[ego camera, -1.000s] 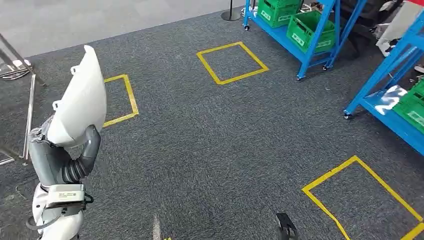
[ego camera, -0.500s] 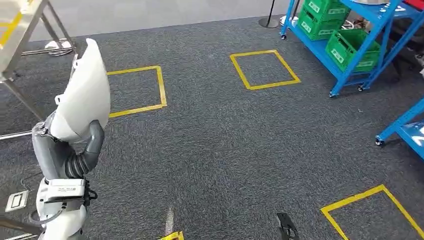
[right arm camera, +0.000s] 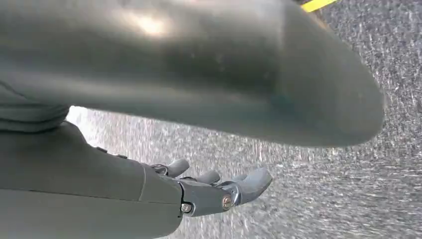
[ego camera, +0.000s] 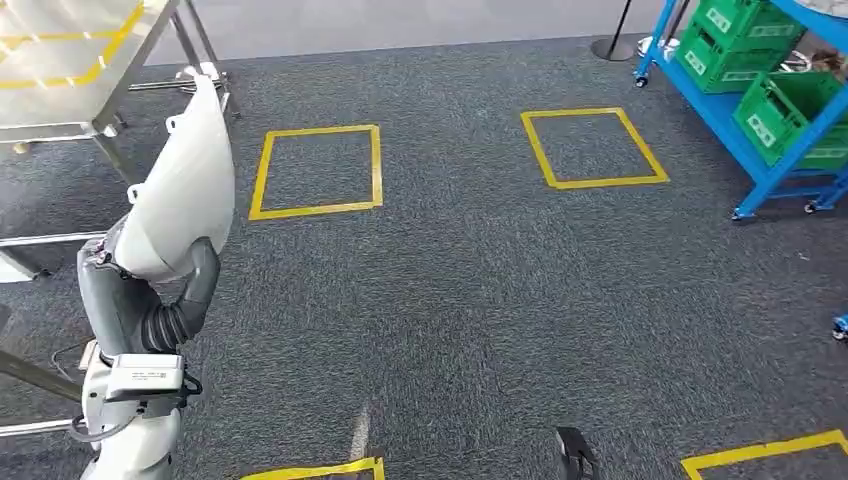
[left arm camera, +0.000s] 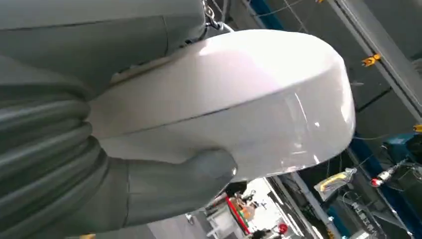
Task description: Take the parts from the cabinet and place them on the table.
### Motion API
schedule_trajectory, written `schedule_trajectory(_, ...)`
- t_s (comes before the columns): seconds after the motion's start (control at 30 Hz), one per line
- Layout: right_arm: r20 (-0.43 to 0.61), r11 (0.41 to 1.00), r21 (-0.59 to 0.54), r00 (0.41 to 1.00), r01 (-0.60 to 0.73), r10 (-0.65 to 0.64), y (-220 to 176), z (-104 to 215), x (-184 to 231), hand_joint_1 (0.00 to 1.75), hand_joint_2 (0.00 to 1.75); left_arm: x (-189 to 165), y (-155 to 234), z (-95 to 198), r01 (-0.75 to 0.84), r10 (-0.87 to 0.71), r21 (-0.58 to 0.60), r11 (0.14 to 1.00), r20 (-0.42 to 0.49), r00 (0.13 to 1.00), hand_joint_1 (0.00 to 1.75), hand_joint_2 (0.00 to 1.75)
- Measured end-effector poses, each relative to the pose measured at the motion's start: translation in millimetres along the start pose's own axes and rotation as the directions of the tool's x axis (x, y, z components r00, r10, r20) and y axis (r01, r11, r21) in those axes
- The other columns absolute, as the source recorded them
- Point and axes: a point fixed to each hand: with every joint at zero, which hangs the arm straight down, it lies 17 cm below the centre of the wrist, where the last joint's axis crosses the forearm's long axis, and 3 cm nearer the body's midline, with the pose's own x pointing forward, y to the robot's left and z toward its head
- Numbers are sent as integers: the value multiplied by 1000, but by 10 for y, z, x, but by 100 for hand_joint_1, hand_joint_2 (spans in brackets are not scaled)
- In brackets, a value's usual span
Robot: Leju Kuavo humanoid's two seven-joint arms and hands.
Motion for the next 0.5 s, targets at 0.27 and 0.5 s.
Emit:
schedule_trajectory(0.27, 11, 1000, 5, 1000, -29, 29, 12, 1, 28, 0, 0, -12, 64, 46, 26, -26, 9, 1000, 3, 1000, 175, 175)
schedule_trajectory(0.5, 6, 994, 15, 994, -110, 110, -12, 4, 20, 0, 0, -82, 327, 216, 69, -68, 59, 996, -15, 998, 175, 175)
